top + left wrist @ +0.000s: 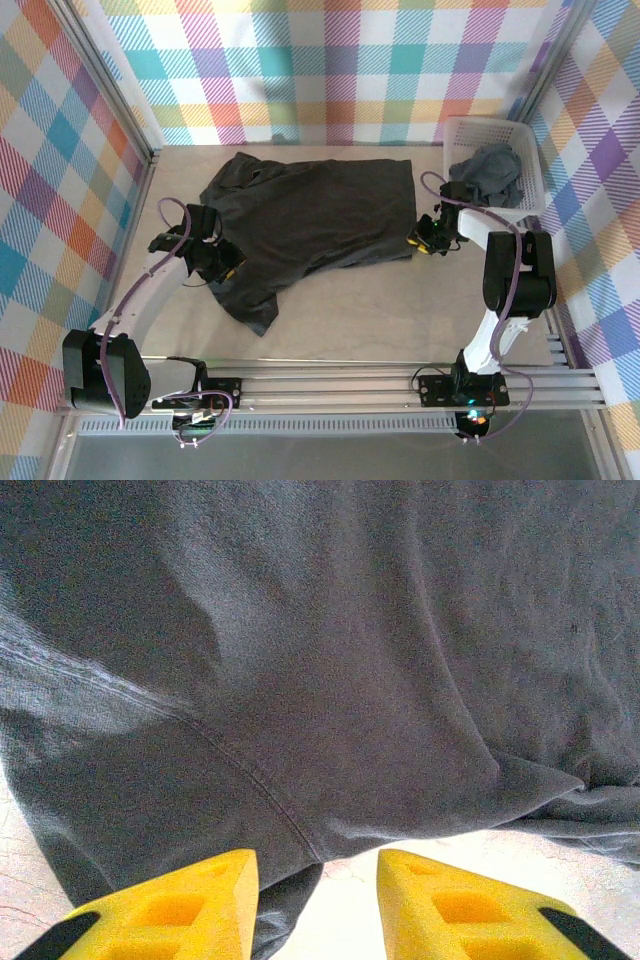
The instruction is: Fold and stack the t-shirts
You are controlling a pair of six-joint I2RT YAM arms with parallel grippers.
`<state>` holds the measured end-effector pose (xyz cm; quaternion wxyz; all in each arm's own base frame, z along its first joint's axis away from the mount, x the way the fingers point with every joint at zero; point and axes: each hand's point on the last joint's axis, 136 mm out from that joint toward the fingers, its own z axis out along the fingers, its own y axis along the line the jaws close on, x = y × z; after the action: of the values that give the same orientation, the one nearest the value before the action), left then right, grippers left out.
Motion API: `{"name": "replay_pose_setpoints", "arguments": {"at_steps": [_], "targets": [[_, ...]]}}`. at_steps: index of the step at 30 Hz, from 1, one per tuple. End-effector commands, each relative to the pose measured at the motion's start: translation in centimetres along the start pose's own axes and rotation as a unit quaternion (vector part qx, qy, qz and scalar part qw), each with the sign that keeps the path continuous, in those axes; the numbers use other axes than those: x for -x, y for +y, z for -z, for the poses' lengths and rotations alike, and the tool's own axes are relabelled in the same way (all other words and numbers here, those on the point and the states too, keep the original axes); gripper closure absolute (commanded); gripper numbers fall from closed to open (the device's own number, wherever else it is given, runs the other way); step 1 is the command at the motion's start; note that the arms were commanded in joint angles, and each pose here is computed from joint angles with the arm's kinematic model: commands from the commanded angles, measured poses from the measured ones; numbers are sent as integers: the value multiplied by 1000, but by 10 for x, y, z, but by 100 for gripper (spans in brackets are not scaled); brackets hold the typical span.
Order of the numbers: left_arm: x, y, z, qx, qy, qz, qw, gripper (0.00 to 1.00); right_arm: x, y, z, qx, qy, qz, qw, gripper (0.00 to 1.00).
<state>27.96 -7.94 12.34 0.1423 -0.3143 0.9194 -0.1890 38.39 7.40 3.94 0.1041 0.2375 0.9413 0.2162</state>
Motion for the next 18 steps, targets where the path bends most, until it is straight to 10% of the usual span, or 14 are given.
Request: {"name": "replay_pose_setpoints", "arguments": {"at_steps": [1,7,18], "targets": [[-2,-7,8,-15,-3,-4,1000,64,3,9,5,25,-2,9,1000,80],[-2,-6,9,-15,-3,-3,1000,64,-4,8,25,12,-6,-2,1000,100],[-5,-2,9,-6,3,-9,1000,64,-80,3,83,-10,73,-31,997,100]]}}
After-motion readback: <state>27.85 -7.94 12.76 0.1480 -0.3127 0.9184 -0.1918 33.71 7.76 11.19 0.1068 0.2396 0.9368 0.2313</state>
